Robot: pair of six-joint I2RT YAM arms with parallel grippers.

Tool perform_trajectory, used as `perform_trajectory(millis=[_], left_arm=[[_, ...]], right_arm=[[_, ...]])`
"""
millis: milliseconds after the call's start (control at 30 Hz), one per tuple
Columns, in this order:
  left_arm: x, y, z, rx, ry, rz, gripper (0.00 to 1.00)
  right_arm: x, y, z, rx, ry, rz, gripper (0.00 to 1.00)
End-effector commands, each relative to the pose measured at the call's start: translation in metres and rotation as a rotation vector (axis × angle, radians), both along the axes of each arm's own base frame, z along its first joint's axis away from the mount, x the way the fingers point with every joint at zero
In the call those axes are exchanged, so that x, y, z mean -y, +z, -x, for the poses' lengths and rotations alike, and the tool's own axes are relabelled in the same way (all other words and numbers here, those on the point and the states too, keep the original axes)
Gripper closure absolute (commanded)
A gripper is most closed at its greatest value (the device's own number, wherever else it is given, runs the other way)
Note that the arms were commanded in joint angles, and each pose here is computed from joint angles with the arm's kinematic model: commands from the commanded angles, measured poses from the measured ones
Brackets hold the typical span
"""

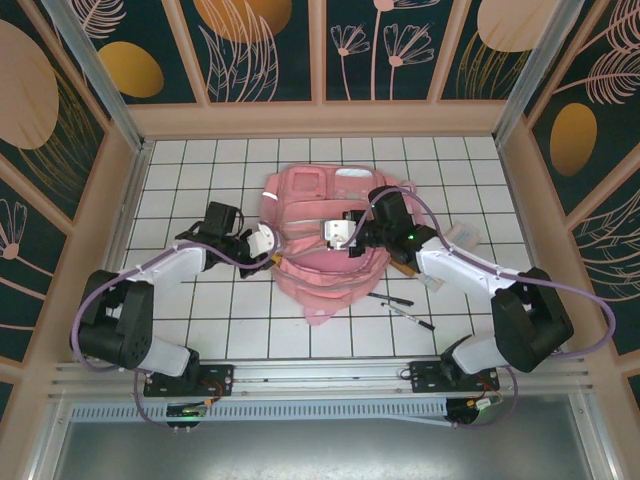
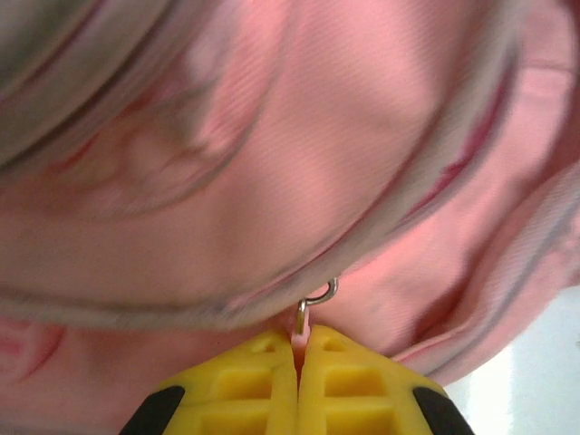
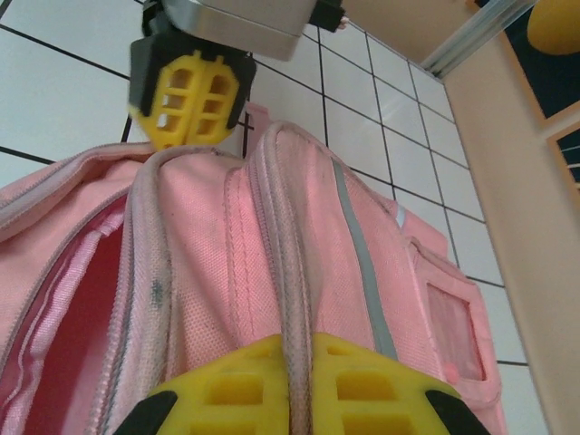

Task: Pack the student bag

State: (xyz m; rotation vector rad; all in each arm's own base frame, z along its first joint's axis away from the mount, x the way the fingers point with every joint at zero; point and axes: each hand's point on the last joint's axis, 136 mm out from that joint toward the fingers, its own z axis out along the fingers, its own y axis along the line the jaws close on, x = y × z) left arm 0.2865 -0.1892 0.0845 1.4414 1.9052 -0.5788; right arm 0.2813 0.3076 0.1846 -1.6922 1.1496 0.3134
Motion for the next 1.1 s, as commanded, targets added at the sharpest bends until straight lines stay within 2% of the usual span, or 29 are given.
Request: perform_trajectory(millis=[0,67,200,533,767,933,1000,1067], left_arm=[[-0.035,0.017,-0.034,0.109,0.168,-0.013,1.00],[-0.039,0.028,-0.035,0.142,0.156,0.008,1.00],[-0.046,0.030,-0.044,0.184,0.169,-0.039,1.00],[-0.057,0.014,-0.100,0.172,0.294,-0.107,1.00],[-0.062,0.012,-0.139,0.161,0.373,-0.140,1.00],[-0.059,0.016,-0.144,0.148,0.391,-0.107,0.99],[-0.060,0.023,-0.138,0.167,0.403,-0.096,0.89],[-0.063,0.030,-0.127,0.202,0.413,-0.085,0.84]], right_arm=[[-0.007,0.038,0.016,0.129,0.078,-0.070,1.00],[-0.009,0.032,0.019,0.142,0.088,-0.042,1.00],[-0.016,0.031,0.028,0.146,0.124,-0.041,1.00],[-0.037,0.043,0.079,0.163,0.281,-0.107,1.00],[-0.042,0.047,0.099,0.161,0.345,-0.126,1.00],[-0.045,0.035,0.088,0.146,0.291,-0.096,1.00],[-0.046,0.031,0.072,0.141,0.222,-0.082,1.00],[-0.046,0.028,0.063,0.129,0.192,-0.084,1.00]])
